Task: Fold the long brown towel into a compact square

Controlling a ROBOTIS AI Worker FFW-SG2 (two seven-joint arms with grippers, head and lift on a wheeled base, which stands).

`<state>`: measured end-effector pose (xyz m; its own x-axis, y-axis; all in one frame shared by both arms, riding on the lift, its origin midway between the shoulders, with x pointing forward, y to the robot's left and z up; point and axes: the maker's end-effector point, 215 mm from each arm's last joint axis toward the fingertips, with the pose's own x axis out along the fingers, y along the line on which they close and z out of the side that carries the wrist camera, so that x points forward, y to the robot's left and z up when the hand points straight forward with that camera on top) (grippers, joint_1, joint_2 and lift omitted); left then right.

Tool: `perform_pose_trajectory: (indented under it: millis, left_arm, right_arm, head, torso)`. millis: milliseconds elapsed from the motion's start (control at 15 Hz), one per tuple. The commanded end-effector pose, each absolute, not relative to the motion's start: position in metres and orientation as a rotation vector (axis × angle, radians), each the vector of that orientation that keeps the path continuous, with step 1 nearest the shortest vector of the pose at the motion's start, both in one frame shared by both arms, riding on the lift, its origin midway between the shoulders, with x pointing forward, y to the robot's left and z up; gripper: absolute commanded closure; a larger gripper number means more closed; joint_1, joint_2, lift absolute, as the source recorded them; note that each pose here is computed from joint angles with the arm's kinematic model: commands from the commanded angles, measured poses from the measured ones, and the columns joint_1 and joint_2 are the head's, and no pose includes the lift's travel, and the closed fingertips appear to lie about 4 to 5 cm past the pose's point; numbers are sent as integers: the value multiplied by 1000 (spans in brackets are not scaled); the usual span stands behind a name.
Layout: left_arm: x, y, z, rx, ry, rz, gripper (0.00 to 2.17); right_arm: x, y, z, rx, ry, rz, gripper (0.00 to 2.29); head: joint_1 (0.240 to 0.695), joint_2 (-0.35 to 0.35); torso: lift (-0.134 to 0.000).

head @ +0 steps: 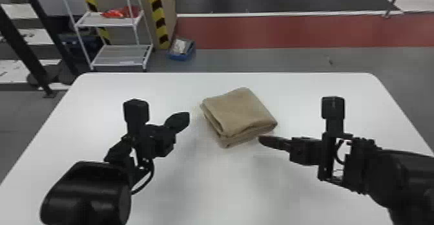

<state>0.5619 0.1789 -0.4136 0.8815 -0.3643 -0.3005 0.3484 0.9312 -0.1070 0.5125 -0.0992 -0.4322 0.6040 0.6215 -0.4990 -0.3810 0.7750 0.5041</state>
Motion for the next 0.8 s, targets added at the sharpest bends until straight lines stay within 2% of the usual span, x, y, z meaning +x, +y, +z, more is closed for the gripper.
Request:
perform_pose_trajectory:
  millis: [0, 267, 533, 667, 733]
  left_arm:
    - [557, 211, -393, -86, 272, -318, 1892]
    - [543, 249, -392, -105, 263, -265, 1892]
    - [558, 225, -388, -84, 264, -316, 1892]
    - [569, 208, -396, -82, 282, -345, 1892]
    - [575, 203, -398, -79, 276, -352, 1892]
  right_arm:
    - [538, -101, -441, 324, 692, 570, 2013]
    - [587, -93, -449, 270, 668, 552, 2013]
    - [642, -111, -432, 201, 612, 477, 2013]
    - [636, -122, -440, 236, 639, 464, 2010]
    - [621, -126, -444, 264, 649, 469, 2010]
  head:
    - [695, 72]
    - [695, 124]
    - [695, 138]
    - [695, 116]
    - [695, 103]
  torso:
    - [-120]
    - [-120]
    - [-120]
    - [-120]
    - [-120]
